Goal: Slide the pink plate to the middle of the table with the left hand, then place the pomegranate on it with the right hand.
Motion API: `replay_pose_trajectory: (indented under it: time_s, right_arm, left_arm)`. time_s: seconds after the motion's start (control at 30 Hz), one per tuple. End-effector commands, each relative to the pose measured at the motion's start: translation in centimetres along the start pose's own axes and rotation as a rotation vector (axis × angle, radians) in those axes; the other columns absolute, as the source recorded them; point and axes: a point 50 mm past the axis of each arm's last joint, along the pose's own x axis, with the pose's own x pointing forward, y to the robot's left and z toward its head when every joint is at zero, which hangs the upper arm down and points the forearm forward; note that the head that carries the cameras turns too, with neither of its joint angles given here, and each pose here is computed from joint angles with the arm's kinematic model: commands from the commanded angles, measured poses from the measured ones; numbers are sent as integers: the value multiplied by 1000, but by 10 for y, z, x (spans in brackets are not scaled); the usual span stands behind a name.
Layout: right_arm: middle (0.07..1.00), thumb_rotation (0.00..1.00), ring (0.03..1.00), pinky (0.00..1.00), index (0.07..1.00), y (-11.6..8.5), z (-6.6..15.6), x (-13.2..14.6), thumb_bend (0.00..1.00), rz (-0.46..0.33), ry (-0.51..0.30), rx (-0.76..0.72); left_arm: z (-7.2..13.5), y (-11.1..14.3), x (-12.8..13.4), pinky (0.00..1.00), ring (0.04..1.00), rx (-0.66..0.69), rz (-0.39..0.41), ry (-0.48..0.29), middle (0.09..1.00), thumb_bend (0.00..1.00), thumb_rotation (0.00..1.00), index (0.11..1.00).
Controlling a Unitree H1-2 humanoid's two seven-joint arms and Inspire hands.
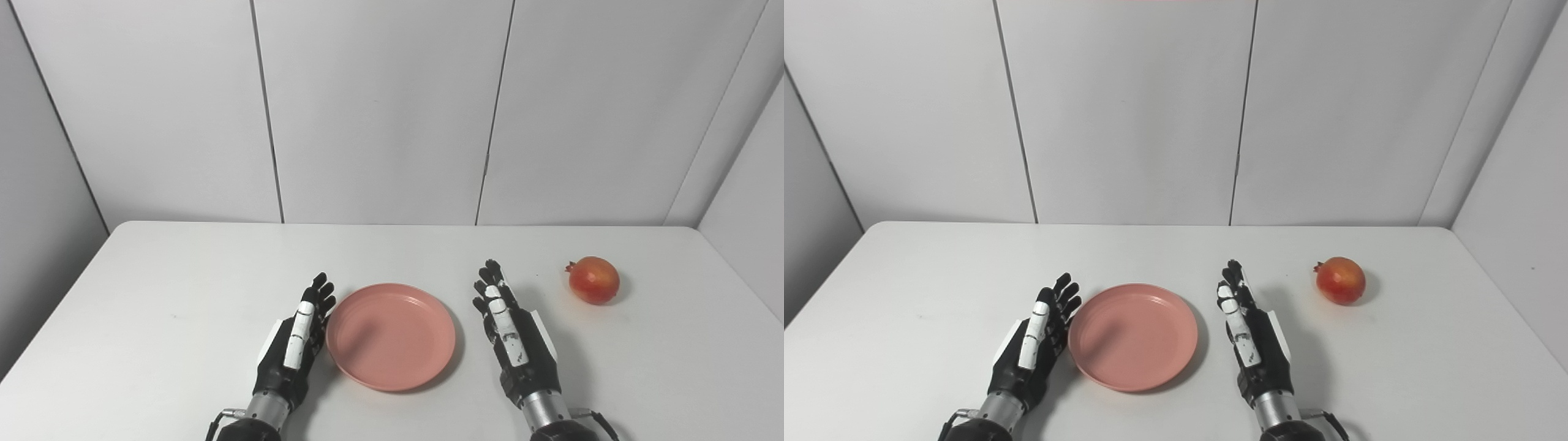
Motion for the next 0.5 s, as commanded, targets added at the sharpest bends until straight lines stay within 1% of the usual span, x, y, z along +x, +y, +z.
replay_pose_trajectory:
  time_s: [0.0,0.13,0.27,0.33,0.47]
  right_arm:
    - [1000,836,1000,1000,1000,9,14,11,703,17,-46,-3]
    - [1000,855,1000,1000,1000,12,12,14,722,16,-41,-20]
    - [1000,843,1000,1000,1000,13,10,15,747,5,-40,-13]
    - [1000,841,1000,1000,1000,13,9,16,743,7,-54,-16]
    - [1000,851,1000,1000,1000,11,10,18,748,-7,-68,-37]
  left_arm:
    - [11,3,6,1000,1000,16,-3,-49,1000,656,1000,1000]
    - [12,4,5,1000,1000,13,-3,-46,1000,660,1000,1000]
    - [11,5,5,1000,1000,14,-13,-45,1000,666,1000,1000]
    - [11,7,5,1000,1000,7,-24,-45,1000,659,1000,1000]
    - [11,7,6,1000,1000,20,-14,-51,1000,660,1000,1000]
